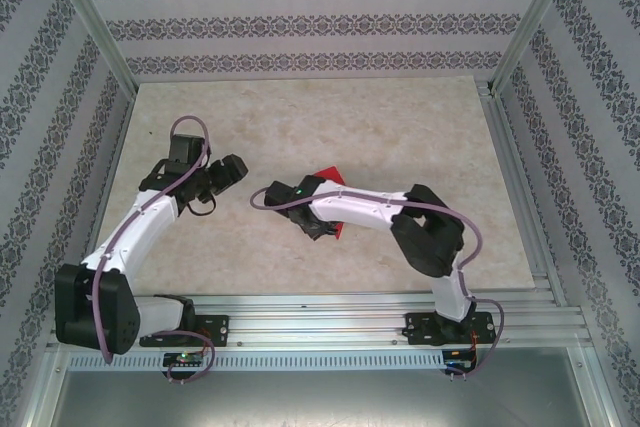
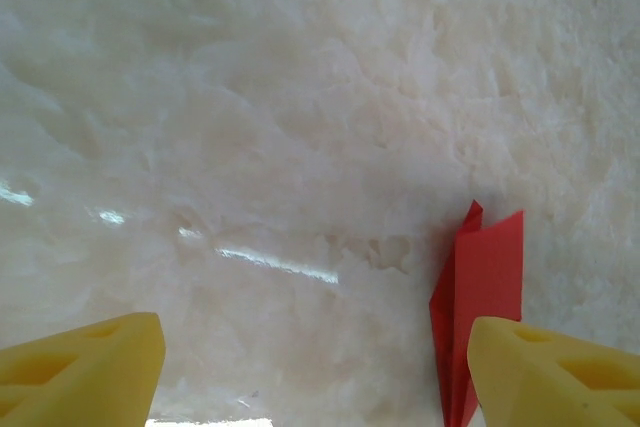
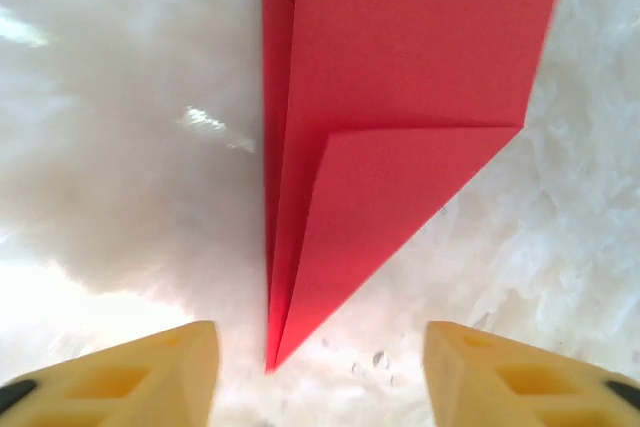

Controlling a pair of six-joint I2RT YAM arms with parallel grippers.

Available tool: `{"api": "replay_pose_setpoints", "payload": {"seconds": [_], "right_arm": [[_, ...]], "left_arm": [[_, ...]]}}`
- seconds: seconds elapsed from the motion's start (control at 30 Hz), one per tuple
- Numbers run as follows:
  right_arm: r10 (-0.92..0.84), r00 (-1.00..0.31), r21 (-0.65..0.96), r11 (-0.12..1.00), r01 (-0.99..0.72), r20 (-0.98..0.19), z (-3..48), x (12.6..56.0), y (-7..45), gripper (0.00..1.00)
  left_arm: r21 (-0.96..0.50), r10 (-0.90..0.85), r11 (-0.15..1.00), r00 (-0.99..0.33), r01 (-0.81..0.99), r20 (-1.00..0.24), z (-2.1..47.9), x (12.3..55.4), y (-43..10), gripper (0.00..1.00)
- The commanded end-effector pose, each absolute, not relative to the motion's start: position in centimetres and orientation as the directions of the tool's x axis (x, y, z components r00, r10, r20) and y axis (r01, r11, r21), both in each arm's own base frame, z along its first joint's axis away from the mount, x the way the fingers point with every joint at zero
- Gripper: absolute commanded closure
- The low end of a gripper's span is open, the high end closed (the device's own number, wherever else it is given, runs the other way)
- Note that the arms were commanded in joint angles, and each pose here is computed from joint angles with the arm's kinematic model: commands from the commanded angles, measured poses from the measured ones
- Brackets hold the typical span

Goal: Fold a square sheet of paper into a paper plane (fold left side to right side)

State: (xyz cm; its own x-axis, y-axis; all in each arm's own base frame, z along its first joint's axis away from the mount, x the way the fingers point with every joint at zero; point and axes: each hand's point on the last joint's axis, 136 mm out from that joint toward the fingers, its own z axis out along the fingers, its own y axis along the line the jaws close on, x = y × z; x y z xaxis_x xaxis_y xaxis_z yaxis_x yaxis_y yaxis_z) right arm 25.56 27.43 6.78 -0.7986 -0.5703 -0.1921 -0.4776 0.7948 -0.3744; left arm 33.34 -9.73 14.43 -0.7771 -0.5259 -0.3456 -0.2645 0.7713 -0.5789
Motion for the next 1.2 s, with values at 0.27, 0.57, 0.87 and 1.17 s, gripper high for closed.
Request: {"api": "replay_pose_setpoints", "payload": {"seconds": [0.27,0.57,0.87,1.17], "right_arm": [[-0.268,-0.758,0.039,0.932,-0.359,-0.594,18.3,27.0,24.8,0.21],[0.023,-0.677,0.3,0.907,-0.295,-0.735,21.4,28.5,19.9,0.02],[0.199,-0.632,0.424,0.877,-0.227,-0.749,19.4,30.0,16.0,0.02],[0.182,-0.829,0.687,0.666,-0.291,-0.528,14.3,31.8,18.3,0.31]], "left_arm": [[-0.808,-0.367,0.589,-0.901,-0.034,-0.23,12.2,34.0,-20.7,0.2],[-0.814,-0.236,0.58,-0.951,0.03,-0.202,9.4,35.8,-28.6,0.28],[-0.826,-0.18,0.562,-0.972,0.025,-0.151,6.2,37.6,-32.4,0.48],[-0.851,-0.117,0.515,-0.975,0.101,-0.187,6.9,36.8,-33.0,0.86]]}}
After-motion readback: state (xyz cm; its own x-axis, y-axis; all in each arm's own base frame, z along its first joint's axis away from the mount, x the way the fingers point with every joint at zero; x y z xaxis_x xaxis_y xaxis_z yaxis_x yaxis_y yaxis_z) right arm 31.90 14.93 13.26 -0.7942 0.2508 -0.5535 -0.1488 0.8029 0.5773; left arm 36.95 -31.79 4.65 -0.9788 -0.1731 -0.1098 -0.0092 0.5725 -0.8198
